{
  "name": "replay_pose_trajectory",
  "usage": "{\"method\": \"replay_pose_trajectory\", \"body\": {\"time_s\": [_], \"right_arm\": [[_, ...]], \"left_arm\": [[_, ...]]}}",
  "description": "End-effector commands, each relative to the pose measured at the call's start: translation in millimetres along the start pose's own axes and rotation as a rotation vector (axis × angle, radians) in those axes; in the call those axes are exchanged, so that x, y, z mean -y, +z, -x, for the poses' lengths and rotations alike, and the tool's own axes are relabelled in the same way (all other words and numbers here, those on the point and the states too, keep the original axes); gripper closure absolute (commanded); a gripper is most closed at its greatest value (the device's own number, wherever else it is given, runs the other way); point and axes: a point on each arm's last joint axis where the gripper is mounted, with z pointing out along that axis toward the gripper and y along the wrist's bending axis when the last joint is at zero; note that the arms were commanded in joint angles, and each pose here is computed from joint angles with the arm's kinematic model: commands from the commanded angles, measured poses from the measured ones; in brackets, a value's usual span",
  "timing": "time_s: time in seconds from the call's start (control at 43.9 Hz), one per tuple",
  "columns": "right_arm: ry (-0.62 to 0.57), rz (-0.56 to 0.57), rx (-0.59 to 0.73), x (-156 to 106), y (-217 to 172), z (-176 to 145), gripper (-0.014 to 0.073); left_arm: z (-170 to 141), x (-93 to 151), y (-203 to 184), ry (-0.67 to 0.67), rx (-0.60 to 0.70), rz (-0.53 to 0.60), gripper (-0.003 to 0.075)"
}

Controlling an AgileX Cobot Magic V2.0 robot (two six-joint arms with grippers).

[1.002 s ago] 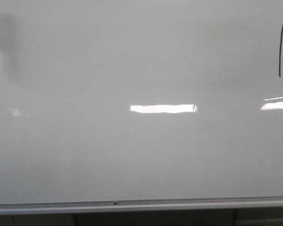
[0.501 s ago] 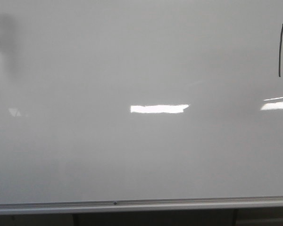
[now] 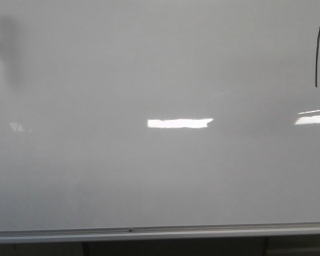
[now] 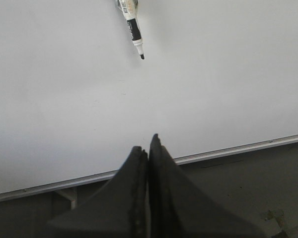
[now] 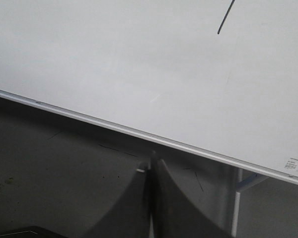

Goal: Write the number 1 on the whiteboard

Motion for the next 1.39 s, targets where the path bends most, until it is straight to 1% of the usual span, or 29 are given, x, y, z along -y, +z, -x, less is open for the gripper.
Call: {"method": "replay_pose_trajectory", "body": {"time_s": [0.0,0.456,0.592,0.661,0.729,0.843,0.911,1.048,1.162,1.367], "right_arm": [[0.01,-0.009,0.067,0.8,-3.3,9.6,0.0664],[0.01,-0.008,0.059,0.7,-3.2,8.9,0.0664],[0.01,-0.008,0.059,0.7,-3.2,8.9,0.0664],[0.01,-0.008,0.059,0.7,-3.2,8.9,0.0664],[0.01,-0.008,0.059,0.7,-3.2,8.9,0.0664],[0.01,-0.008,0.059,0.7,-3.2,8.9,0.0664],[0.01,-0.008,0.059,0.7,-3.2,8.9,0.0664],[0.01,-0.008,0.059,0.7,-3.2,8.9,0.0664],[0.01,-0.008,0.059,0.7,-3.2,8.9,0.0664],[0.01,-0.008,0.059,0.7,-3.2,8.9,0.0664]], "left_arm": [[11.9,0.7,-6.2,-0.008,0.086,-0.017,0.0739],[10.5,-0.2,-8.3,-0.013,0.098,-0.016,0.0739],[-0.9,-8.8,-14.5,-0.087,0.107,0.056,0.0739],[-11.0,-9.0,-17.9,-0.168,0.116,0.061,0.0739],[-19.4,-5.4,-18.4,-0.175,0.165,0.041,0.0739],[-25.1,0.7,-15.0,-0.075,0.348,0.022,0.0739],[-33.0,1.7,-8.4,-0.067,0.429,0.034,0.0739],[-59.0,-0.6,13.3,-0.113,0.488,0.079,0.0739],[-79.6,-2.3,29.4,-0.121,0.571,0.11,0.0739],[-117.3,-3.4,55.4,-0.131,0.646,0.146,0.0739]]}}
